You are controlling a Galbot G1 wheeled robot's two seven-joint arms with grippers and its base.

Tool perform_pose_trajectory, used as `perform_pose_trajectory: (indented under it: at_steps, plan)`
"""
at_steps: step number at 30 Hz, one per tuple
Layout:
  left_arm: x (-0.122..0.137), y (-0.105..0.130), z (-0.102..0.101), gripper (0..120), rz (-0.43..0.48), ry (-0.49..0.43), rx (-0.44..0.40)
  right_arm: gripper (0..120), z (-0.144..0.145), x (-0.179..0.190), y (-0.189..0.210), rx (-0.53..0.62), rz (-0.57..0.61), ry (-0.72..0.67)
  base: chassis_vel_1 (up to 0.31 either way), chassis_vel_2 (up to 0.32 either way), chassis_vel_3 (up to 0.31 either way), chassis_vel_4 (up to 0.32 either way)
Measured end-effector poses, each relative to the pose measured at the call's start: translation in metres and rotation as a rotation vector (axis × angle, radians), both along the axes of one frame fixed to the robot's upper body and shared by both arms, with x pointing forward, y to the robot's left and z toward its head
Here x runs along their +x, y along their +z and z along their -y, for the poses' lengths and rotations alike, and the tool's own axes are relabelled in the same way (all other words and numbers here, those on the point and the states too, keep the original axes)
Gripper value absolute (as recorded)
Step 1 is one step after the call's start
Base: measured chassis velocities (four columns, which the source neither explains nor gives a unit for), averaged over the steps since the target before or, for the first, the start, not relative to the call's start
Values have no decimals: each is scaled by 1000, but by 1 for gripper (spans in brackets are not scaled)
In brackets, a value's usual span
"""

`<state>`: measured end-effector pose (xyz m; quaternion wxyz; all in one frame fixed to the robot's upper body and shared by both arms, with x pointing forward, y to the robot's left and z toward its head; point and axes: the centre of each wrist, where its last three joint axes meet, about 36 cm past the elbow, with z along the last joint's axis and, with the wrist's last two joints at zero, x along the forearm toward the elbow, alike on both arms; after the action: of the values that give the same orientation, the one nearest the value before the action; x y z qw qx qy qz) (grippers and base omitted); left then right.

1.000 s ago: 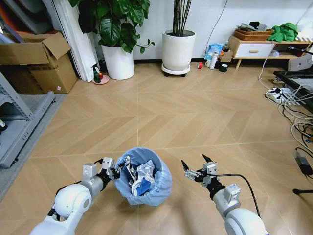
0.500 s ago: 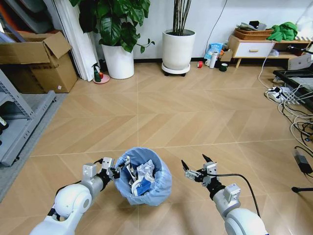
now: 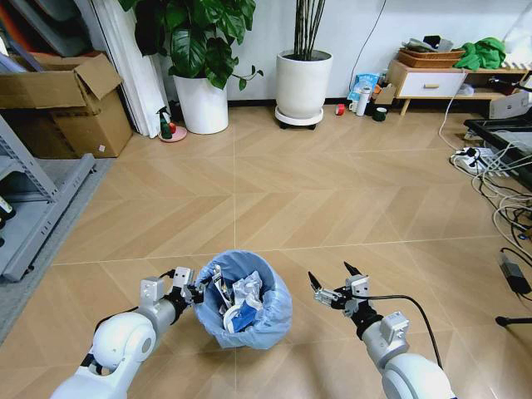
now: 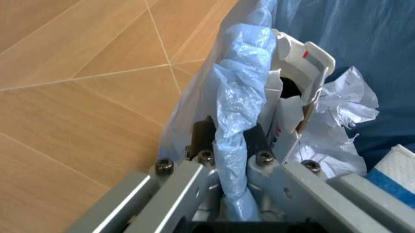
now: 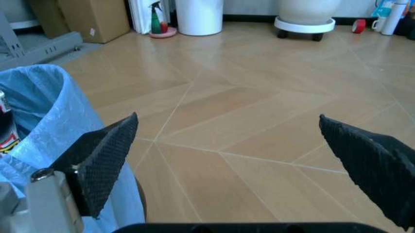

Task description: Pick up the trash bin and place the garbage on the floor into it.

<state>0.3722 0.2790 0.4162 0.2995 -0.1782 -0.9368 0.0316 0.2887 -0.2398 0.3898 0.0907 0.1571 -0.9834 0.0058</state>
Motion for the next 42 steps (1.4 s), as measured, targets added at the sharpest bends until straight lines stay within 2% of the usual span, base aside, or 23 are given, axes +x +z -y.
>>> perform_pose_trajectory:
  at_steps: [42]
  plan:
    - [0,0,0,0,0,0,0,100,0,0,0,0,0,0,0,0,0,0]
